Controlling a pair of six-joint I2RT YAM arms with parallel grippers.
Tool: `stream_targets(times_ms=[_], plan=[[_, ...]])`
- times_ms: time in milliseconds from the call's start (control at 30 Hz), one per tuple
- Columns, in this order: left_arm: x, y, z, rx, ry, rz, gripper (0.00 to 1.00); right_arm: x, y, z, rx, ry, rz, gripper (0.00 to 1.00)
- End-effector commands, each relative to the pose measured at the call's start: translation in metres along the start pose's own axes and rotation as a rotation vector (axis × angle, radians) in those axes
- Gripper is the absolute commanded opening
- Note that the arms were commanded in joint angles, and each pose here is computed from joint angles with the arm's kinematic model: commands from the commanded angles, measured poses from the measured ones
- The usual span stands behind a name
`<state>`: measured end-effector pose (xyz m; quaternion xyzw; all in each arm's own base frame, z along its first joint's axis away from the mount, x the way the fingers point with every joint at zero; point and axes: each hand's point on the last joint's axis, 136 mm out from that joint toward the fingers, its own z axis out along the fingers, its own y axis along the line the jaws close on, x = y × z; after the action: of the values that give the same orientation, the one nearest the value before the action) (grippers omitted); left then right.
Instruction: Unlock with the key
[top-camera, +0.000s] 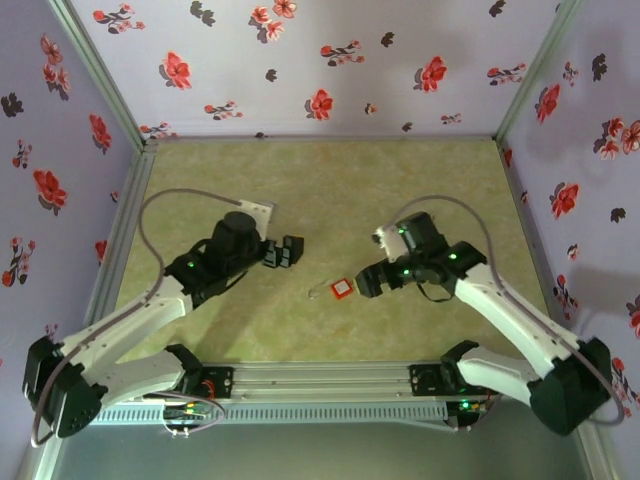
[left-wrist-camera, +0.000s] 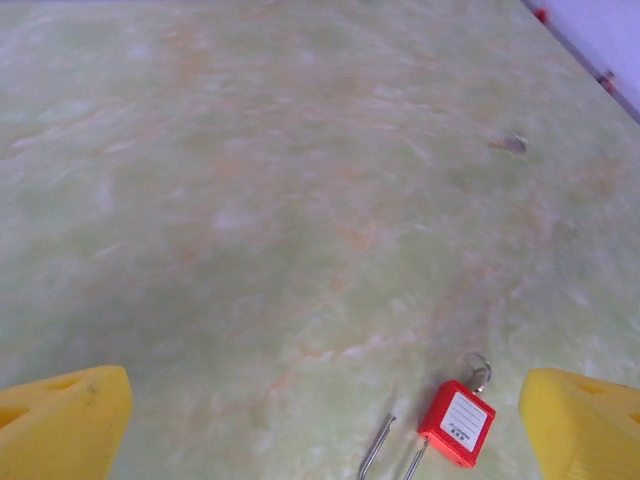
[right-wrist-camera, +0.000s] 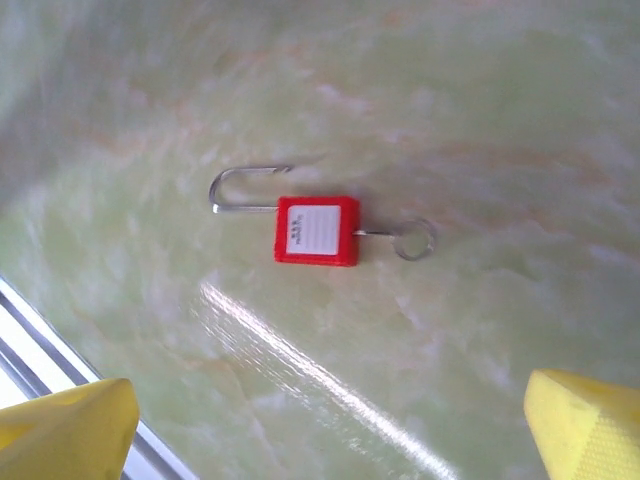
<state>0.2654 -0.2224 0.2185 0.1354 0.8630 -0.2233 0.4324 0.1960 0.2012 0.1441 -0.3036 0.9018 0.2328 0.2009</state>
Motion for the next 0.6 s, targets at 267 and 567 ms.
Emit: stream_targets(times_ms=[267, 567], plan=[[-0.003, 0.044, -0.055, -0.153, 0.014, -0.129, 1.00, -0.009, 0.017, 0.082, -0.152, 0.217, -0.764, 0.99], [-0.001, 0.055, -0.067, -0.202, 0.007, -0.125, 1.00, -0.007, 0.013, 0.116, -0.171, 0.302, -0.907, 0.97]])
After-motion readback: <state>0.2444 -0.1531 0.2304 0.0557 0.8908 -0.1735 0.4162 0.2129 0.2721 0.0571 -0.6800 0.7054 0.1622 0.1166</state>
